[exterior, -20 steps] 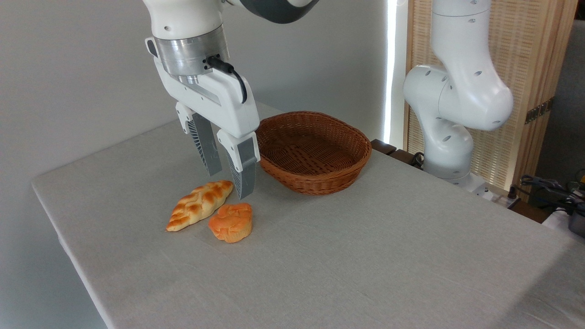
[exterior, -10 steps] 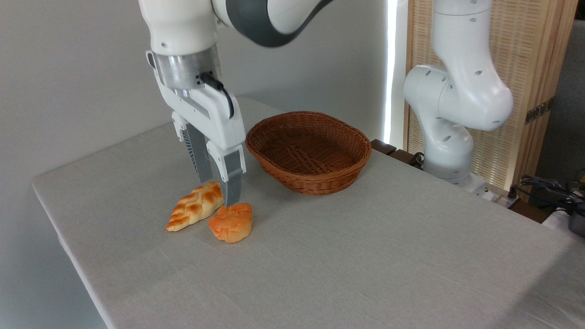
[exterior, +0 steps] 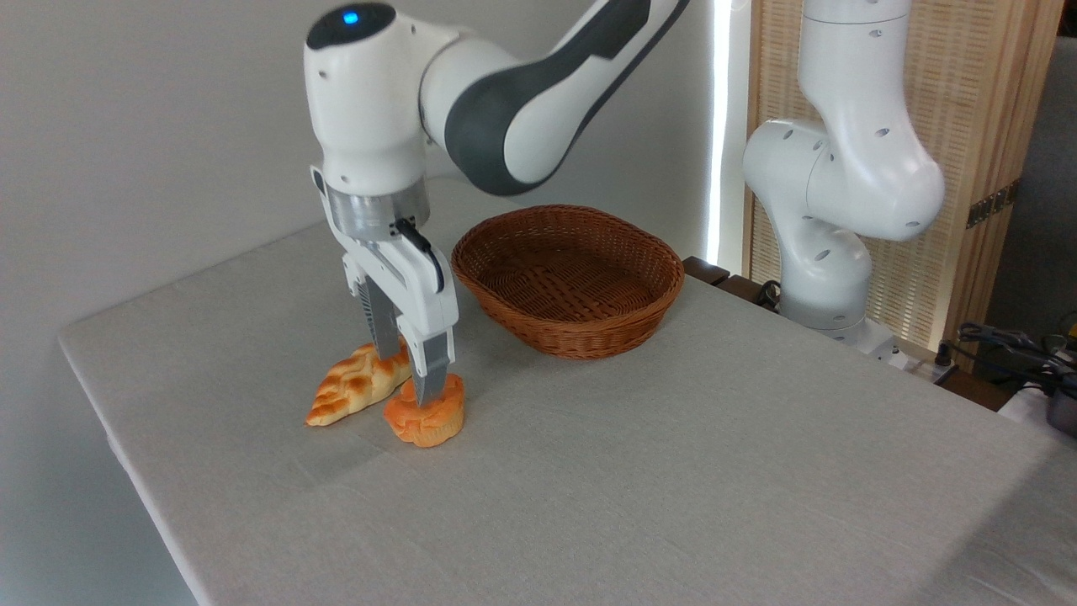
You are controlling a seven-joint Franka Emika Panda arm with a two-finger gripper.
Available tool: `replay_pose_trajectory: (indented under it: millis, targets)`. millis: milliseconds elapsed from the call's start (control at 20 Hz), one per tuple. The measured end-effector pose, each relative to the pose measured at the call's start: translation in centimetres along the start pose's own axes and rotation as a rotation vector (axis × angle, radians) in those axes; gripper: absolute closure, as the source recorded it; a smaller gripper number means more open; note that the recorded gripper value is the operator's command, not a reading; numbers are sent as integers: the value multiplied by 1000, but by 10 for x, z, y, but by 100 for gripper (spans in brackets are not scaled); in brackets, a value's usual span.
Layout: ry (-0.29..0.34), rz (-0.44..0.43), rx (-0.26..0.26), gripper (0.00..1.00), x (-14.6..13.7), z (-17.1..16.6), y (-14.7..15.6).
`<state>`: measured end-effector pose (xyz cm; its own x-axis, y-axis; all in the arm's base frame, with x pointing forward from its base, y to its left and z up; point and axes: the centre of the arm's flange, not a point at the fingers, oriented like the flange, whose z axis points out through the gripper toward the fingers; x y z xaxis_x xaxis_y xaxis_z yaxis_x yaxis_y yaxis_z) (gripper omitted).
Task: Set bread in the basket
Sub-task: 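Close the gripper around the round orange bun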
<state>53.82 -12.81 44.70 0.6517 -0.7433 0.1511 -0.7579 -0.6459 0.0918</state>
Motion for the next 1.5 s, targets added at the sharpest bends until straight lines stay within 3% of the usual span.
replay_pose_trajectory:
  millis: [200,600,850,1500]
  targets:
    - [-9,20,19,2,-2,14,6]
    - [-77,84,62,51,-5,24,13]
    - [-91,96,69,97,-7,29,15]
    - [-82,100,77,100,-4,23,14]
